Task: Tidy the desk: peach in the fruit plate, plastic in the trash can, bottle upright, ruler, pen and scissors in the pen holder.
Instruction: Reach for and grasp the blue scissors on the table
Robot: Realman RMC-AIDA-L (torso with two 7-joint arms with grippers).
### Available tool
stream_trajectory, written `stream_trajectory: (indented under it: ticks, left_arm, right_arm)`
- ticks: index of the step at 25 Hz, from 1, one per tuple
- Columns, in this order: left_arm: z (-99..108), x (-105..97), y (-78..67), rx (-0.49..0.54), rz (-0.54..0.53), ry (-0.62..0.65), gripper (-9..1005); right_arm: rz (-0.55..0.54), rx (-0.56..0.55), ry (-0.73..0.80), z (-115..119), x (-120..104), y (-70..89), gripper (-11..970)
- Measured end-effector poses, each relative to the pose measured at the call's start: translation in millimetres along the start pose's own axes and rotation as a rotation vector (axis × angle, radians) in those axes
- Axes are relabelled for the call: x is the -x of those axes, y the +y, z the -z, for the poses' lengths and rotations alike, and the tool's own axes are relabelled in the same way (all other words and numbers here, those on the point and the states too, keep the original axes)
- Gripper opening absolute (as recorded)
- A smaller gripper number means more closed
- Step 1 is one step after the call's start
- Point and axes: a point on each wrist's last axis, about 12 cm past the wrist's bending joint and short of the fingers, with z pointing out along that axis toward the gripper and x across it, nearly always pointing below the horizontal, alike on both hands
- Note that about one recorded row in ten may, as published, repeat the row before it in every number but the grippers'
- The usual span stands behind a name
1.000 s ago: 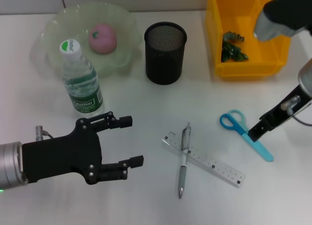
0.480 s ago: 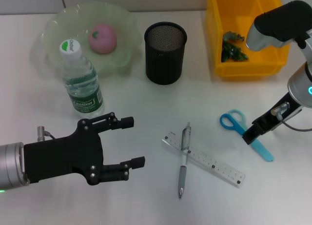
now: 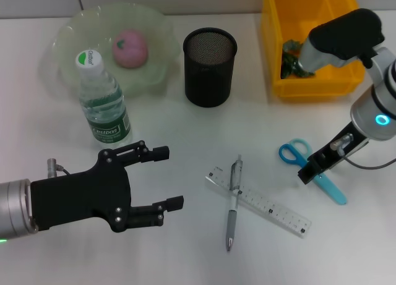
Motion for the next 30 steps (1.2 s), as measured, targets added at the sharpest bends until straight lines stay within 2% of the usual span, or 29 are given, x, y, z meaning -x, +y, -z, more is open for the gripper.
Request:
stream_trajectory:
  ticks: [14,26,30]
  left_arm:
    - [0.1,-0.1,0.3,0.003,0.000,0.000,807]
    - [1.5,-0.3,0.5,0.014,0.001,-0.002,807]
    - [1.5,-0.3,0.5,0.014,0.001,-0.002,807]
  right_arm:
    - [0.008,-0.009,0.020,-7.1,2.0,0.0,477]
    - [0.012,-0.012,0.018,-8.0,3.3,0.1,468]
    - [0.011,-0.011,0.024,-9.2,2.8,-0.1,438]
